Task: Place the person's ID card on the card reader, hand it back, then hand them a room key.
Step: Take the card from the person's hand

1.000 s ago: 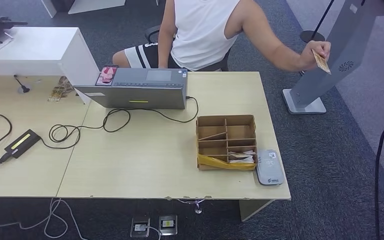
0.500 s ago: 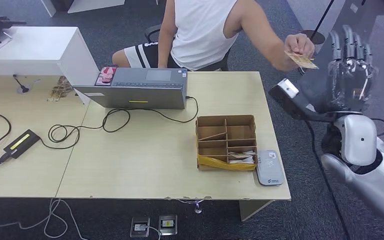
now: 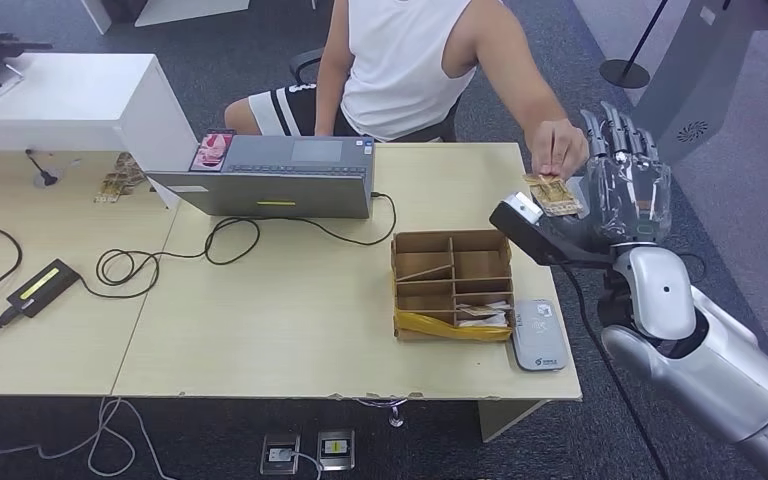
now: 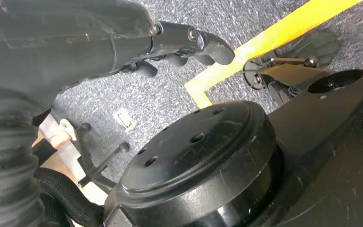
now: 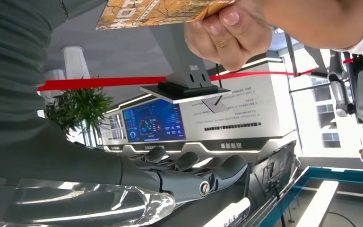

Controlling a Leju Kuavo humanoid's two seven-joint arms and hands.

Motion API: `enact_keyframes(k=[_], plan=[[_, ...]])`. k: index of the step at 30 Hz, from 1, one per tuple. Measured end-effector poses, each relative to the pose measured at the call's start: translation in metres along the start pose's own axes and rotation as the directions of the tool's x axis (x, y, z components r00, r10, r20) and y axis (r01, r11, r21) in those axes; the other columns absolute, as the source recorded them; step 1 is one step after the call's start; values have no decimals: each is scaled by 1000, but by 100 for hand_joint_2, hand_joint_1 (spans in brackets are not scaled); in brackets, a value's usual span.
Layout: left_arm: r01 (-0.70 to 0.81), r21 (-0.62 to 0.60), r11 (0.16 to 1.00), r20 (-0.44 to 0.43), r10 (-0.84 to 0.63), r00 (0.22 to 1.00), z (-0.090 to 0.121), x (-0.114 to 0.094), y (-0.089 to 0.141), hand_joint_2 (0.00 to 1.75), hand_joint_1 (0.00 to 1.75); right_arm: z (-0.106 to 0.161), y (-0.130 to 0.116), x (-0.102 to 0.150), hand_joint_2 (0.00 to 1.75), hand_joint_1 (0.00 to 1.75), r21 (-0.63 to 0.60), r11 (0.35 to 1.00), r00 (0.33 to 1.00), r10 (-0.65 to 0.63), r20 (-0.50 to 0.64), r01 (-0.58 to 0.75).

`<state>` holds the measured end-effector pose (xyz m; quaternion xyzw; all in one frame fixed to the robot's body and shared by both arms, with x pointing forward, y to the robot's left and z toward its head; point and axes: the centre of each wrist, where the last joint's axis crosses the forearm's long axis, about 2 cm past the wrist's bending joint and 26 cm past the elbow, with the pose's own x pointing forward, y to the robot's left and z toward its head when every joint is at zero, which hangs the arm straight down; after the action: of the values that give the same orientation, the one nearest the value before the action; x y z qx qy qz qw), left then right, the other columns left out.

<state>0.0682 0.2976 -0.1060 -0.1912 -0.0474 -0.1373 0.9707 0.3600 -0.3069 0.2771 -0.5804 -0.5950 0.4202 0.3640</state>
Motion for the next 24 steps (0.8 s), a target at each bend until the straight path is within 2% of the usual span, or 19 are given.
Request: enact_keyframes(k=[2, 3, 4, 24], plan=[[4, 2, 1000, -2, -4, 1000, 0, 0, 0, 175, 0, 1, 2, 1, 175, 135, 9, 1000, 1000, -3, 0, 3], [6, 3, 1000, -3, -6, 1000, 0, 0, 0, 175, 0, 1, 3, 2, 175, 168, 14, 1000, 1000, -5, 0, 5], [6, 4, 1000, -3, -6, 1000, 0, 0, 0, 175, 0, 2, 3, 2, 175, 173, 18, 1000, 1000, -7, 1, 7], [-15, -1, 1000, 9, 15, 1000, 0, 0, -1, 175, 0, 2, 7, 12, 175, 175, 31, 997, 996, -74, 50, 72]])
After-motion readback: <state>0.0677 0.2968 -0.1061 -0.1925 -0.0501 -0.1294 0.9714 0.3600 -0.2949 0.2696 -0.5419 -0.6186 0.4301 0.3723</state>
